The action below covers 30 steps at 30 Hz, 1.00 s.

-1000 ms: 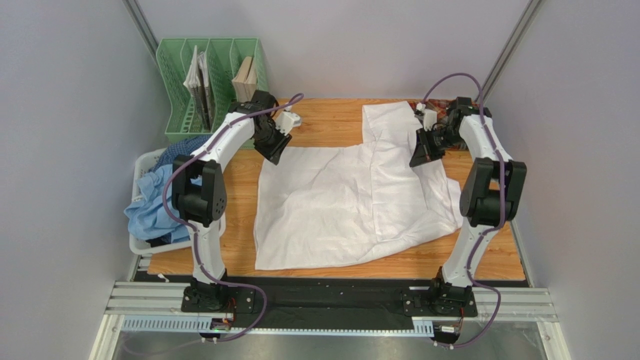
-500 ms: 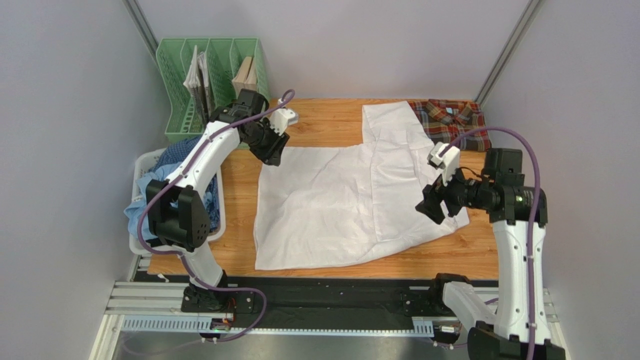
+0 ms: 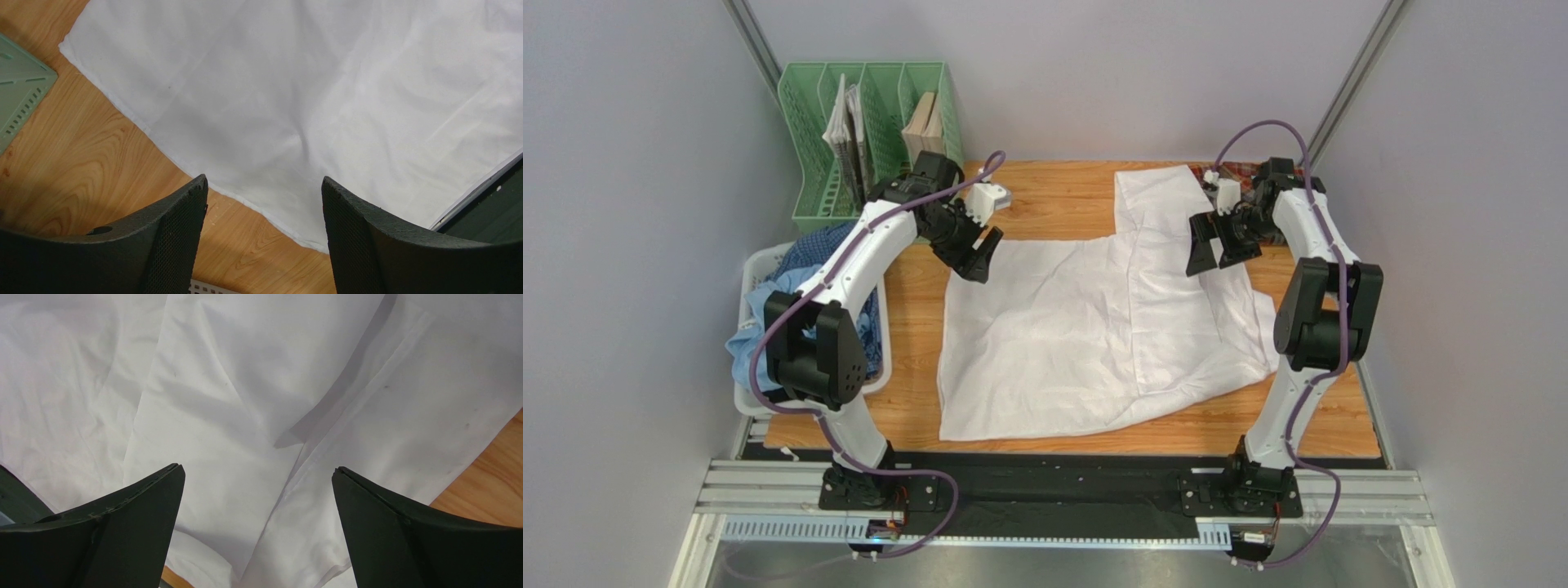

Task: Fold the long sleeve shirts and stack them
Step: Fold the shirt

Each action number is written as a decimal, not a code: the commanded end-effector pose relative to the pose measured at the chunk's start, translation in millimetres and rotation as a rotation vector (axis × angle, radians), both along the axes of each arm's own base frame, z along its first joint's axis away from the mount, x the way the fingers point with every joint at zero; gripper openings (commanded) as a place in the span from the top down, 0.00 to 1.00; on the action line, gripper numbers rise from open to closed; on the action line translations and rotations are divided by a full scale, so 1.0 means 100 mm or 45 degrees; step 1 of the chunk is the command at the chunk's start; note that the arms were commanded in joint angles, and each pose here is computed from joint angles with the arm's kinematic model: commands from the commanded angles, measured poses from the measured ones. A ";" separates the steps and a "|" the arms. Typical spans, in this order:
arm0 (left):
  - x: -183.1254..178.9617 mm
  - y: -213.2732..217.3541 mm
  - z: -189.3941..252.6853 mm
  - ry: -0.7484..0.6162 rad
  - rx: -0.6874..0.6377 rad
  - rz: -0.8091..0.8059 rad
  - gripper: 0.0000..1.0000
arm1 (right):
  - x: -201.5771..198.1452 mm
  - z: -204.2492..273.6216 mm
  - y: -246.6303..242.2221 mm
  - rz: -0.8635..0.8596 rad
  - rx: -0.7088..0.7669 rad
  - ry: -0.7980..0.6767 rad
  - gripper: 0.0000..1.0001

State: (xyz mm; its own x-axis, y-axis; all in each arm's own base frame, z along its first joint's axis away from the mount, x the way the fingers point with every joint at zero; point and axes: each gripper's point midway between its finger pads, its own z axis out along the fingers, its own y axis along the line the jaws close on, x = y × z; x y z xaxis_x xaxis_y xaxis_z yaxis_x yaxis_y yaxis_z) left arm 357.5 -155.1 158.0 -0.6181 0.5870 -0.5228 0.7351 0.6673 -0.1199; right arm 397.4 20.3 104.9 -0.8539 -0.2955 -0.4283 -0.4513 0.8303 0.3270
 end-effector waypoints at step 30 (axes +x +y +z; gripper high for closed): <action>-0.65 0.04 0.00 0.029 -0.069 -0.173 0.44 | -1.83 1.76 0.56 0.391 0.188 -0.460 1.00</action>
State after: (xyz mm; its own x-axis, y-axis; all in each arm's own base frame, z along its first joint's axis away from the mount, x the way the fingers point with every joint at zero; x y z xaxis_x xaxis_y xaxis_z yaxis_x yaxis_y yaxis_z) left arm 329.0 -147.3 125.7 -0.6429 0.6173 -0.4534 0.7412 0.6508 -0.1649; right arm 310.2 65.1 270.6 -0.5202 -0.3758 -0.7669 -0.7331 0.6572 0.1752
